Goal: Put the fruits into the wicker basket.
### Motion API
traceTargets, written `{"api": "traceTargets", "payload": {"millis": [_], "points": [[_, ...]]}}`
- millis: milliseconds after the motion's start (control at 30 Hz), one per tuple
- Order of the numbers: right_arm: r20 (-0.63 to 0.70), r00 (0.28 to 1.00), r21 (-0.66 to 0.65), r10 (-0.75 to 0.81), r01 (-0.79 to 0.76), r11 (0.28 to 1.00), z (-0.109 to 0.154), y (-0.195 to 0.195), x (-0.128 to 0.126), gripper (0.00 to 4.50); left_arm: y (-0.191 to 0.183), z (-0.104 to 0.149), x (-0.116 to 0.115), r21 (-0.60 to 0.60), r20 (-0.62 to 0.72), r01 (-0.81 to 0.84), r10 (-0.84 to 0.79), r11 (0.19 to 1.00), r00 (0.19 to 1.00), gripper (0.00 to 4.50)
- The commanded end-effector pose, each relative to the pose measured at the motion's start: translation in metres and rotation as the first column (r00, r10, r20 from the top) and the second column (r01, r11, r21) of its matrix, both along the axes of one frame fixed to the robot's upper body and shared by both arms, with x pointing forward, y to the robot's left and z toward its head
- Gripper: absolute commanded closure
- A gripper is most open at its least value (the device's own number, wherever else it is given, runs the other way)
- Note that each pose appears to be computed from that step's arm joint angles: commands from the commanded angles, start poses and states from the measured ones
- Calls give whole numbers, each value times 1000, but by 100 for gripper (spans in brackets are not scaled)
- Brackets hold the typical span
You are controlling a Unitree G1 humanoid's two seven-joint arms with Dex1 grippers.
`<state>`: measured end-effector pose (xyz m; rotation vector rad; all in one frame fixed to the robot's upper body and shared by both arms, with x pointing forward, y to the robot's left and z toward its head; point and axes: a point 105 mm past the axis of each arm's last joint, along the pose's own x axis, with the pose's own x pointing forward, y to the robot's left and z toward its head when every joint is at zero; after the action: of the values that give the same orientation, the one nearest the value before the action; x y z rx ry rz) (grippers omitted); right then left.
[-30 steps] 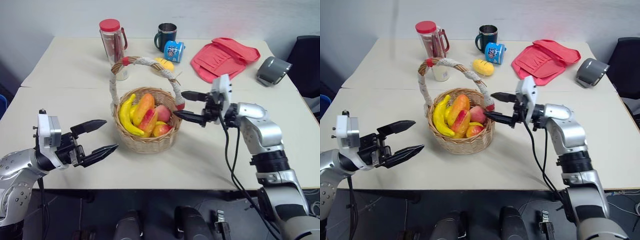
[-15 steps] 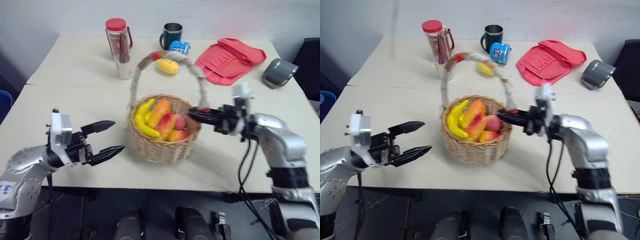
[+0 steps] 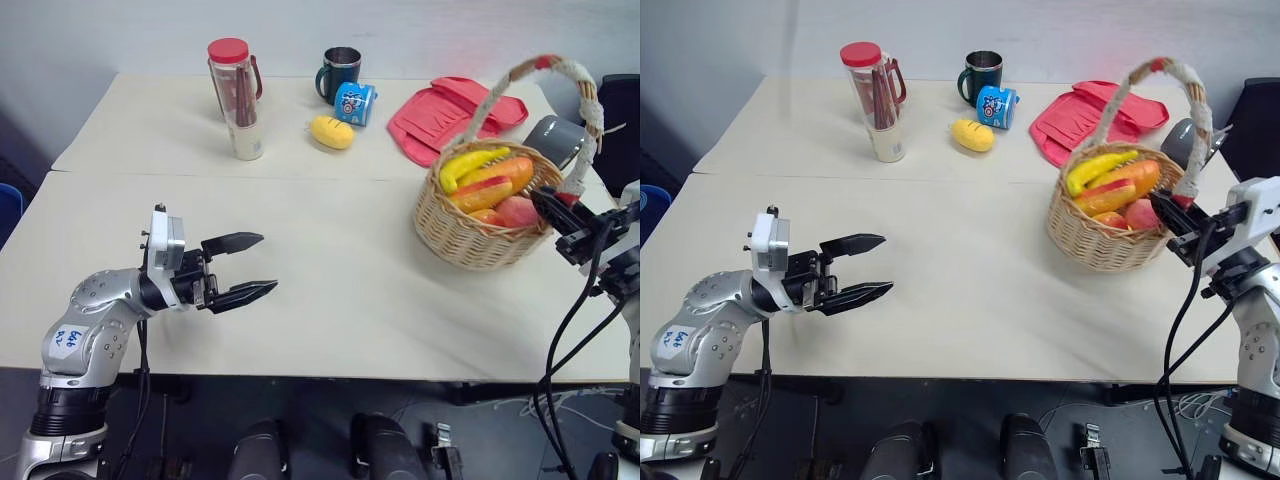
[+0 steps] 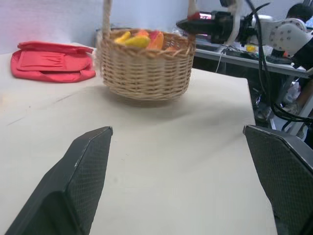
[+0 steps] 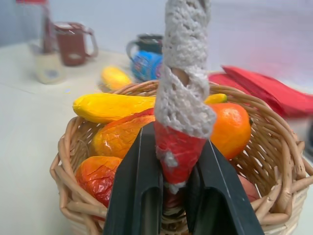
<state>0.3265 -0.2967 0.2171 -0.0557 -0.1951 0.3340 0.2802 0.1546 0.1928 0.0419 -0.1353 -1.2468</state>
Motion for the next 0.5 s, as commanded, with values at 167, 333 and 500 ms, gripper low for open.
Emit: {"api": "traceTargets", "payload": {"millis": [167,333,500], "points": [[-8,1000,-71,27,-27,997,0,-7,14,266,4,8,1,25,40,9,-10,1000,999,0],[-52,995,-224,86,-95,970,15,-17,-18,85,25,-1,-6,57,-13,-31,32,998,999,0],[-123,960,-328,252,-279,903,10,-15,-61,3,58,-33,-13,185,-30,-153,162,971,986,0]]}}
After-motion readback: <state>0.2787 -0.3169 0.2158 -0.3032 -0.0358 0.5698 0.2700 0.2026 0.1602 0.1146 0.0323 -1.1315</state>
